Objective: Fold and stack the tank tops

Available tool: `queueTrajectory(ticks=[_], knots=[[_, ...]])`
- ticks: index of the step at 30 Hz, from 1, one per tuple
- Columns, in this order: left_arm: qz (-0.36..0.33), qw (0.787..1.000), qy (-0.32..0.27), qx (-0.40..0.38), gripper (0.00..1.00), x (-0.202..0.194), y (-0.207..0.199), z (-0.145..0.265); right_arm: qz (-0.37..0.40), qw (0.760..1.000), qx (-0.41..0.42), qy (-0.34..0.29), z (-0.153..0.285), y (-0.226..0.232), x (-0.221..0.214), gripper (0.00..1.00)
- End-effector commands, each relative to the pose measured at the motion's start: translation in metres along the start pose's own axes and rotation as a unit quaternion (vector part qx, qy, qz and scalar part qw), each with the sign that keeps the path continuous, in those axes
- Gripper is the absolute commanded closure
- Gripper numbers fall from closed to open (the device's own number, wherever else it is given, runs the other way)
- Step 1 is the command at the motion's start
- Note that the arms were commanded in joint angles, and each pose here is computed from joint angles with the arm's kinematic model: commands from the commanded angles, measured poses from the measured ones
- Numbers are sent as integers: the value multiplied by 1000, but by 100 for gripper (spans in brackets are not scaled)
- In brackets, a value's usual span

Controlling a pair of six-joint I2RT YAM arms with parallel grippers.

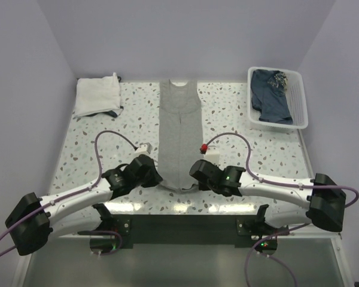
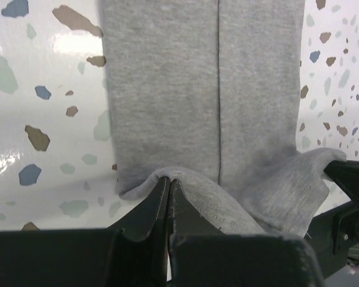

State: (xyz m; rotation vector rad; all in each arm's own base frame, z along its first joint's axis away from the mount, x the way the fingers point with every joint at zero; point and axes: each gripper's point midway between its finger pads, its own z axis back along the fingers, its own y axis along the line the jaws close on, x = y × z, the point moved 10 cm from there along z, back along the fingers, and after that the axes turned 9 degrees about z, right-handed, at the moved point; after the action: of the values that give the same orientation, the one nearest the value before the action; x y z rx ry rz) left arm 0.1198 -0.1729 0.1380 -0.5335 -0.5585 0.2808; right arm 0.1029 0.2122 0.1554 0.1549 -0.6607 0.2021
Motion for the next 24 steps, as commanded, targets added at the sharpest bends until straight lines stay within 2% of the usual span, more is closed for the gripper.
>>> queueTrajectory(ticks=[1, 13, 24], knots=[[-22, 997, -45, -50, 100, 25, -29, -3, 6, 998, 3, -59, -3, 14, 32, 100], [-39, 994, -91, -50, 100, 69, -58, -27, 7, 995, -25, -97, -30, 23, 84, 100], [-29, 993, -109, -41, 100, 125, -63, -63, -14, 994, -52, -100, -70, 2, 136, 100]])
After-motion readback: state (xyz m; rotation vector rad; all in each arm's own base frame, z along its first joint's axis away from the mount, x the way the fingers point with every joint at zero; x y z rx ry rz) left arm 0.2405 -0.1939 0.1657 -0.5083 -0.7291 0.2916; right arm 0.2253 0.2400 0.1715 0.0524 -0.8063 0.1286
